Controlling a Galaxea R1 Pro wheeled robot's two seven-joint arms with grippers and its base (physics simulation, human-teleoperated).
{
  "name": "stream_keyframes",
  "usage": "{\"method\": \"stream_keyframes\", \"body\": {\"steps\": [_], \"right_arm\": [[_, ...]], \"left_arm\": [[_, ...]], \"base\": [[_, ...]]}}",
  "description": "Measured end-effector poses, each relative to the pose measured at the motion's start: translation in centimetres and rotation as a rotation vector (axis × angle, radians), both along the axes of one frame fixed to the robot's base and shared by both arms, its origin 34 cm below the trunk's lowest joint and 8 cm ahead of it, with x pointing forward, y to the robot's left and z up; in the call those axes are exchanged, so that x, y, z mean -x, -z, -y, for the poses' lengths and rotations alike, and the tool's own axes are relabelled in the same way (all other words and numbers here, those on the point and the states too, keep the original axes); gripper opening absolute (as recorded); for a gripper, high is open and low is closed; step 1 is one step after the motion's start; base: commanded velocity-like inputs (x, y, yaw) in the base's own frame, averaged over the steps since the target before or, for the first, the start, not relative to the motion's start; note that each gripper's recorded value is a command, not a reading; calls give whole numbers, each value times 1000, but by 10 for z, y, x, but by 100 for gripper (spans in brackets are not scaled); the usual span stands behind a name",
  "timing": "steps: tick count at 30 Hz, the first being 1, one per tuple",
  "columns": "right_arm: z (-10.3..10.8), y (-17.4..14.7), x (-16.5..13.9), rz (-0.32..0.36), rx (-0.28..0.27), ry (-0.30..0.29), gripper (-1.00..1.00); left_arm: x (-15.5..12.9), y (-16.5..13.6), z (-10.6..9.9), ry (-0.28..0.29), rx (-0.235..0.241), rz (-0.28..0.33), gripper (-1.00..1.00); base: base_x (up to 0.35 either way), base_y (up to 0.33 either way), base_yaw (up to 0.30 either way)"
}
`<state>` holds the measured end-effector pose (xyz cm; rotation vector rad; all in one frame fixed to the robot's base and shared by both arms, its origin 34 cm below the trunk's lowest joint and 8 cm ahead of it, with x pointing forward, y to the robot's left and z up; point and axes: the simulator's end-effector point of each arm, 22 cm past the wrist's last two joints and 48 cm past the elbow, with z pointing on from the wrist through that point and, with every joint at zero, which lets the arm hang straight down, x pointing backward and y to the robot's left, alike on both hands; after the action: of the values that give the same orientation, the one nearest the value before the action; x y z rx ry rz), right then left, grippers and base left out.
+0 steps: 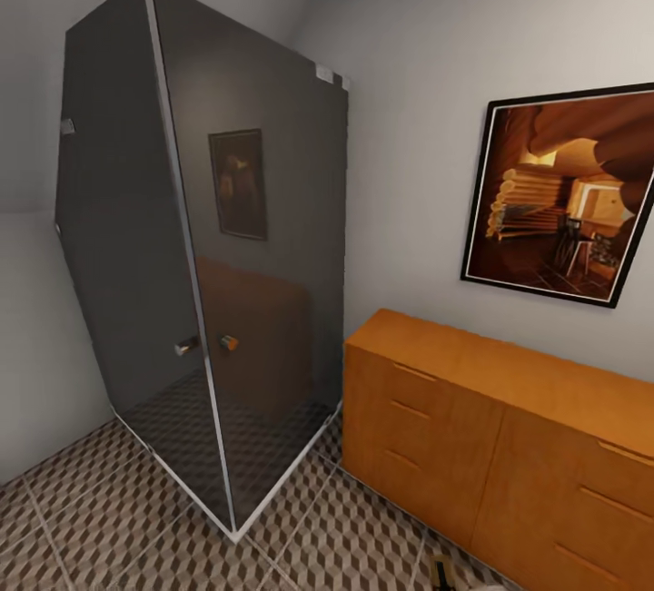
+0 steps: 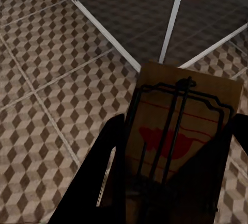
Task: Take the four mousetraps from the cabinet in the bathroom and place them on the bathroom floor. Make sure all four end up on the same floor surface, and ensure that at least two of them are either under or directly next to the same bathroom sink.
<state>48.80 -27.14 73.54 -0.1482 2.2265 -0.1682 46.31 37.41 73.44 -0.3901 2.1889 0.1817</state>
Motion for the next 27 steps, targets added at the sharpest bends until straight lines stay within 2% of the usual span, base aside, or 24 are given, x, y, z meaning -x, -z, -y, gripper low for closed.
{"method": "stream_keyframes", "body": {"steps": [27], "right_arm": [[3, 0, 0, 0, -3, 13, -100]], "left_arm": [[1, 0, -3, -6, -7, 1, -100]], "base": [[0, 0, 300]]}}
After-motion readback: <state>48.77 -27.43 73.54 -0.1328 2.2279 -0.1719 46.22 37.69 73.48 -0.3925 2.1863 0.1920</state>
